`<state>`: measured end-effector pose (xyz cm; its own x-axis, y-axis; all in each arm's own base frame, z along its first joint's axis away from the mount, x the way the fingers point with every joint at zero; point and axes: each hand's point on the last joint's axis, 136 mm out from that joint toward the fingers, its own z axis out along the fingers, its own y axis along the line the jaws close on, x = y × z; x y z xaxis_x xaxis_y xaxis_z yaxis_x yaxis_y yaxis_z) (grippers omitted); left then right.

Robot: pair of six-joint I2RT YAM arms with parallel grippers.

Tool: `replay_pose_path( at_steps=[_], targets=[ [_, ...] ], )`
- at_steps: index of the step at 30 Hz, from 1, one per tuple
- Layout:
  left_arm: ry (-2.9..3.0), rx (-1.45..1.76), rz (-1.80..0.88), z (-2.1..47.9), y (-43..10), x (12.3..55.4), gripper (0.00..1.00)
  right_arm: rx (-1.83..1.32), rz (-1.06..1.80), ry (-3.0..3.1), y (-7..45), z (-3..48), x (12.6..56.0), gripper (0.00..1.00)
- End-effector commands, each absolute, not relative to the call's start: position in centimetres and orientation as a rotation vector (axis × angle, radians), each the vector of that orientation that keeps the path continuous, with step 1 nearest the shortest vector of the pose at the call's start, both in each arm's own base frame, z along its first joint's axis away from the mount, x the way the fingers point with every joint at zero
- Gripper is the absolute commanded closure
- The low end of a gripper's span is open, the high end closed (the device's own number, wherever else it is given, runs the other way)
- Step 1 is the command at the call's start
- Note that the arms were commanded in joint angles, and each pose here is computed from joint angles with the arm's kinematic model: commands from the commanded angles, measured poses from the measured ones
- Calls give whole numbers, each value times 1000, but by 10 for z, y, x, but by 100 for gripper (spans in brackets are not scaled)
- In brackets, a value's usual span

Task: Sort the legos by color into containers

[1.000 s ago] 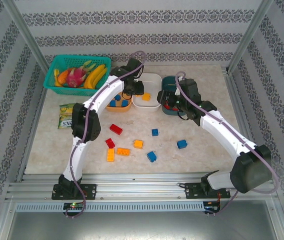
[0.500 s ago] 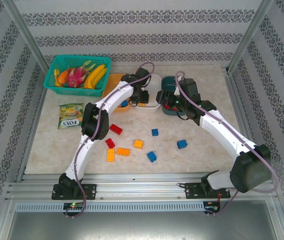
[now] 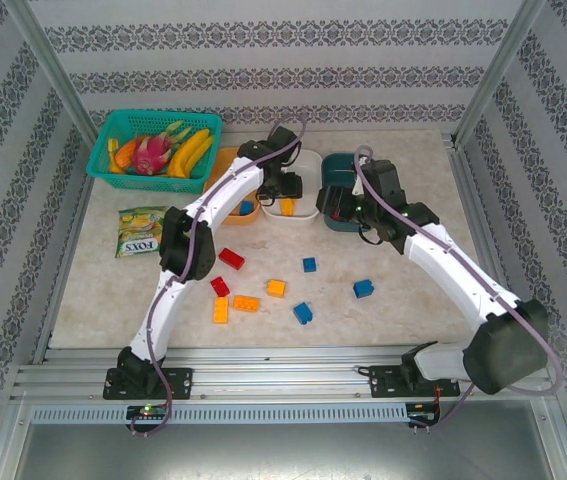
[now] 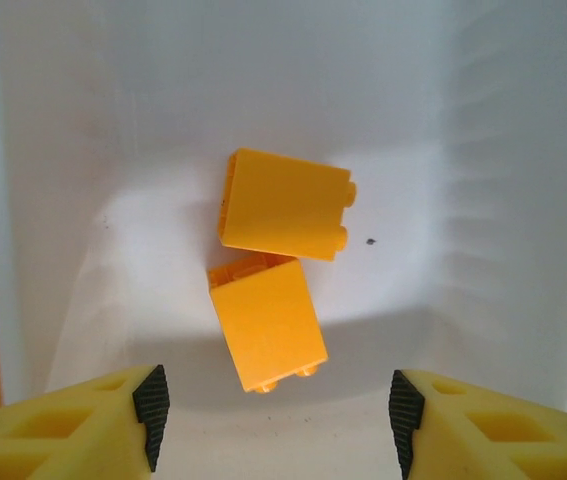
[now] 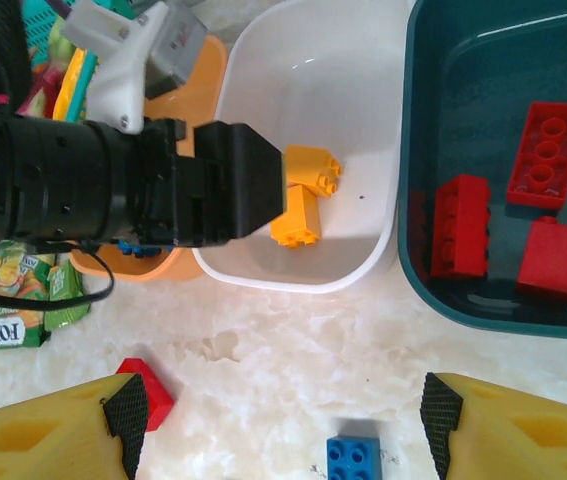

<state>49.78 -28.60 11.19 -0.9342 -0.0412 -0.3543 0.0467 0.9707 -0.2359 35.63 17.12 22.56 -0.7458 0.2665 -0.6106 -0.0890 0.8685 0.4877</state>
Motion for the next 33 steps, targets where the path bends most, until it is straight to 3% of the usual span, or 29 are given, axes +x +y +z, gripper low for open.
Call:
replay_pose_path(
  at_steps=[1,6,15,23,33],
  targets=[
    [2601,-47,-457,211,-285,487,35,93,593,2283,158,251,346,26],
    [2502,-57,-489,270,-266,469,26,48,546,2290,153,257,328,26],
    [2375,-143,-571,310,-213,405,20,-124,464,2329,174,253,289,27],
    [2444,-250,-548,263,-162,311,22,-335,499,2381,232,230,262,27],
    [2478,-572,-496,188,-80,181,24,-917,502,2503,357,160,245,25]
  ],
)
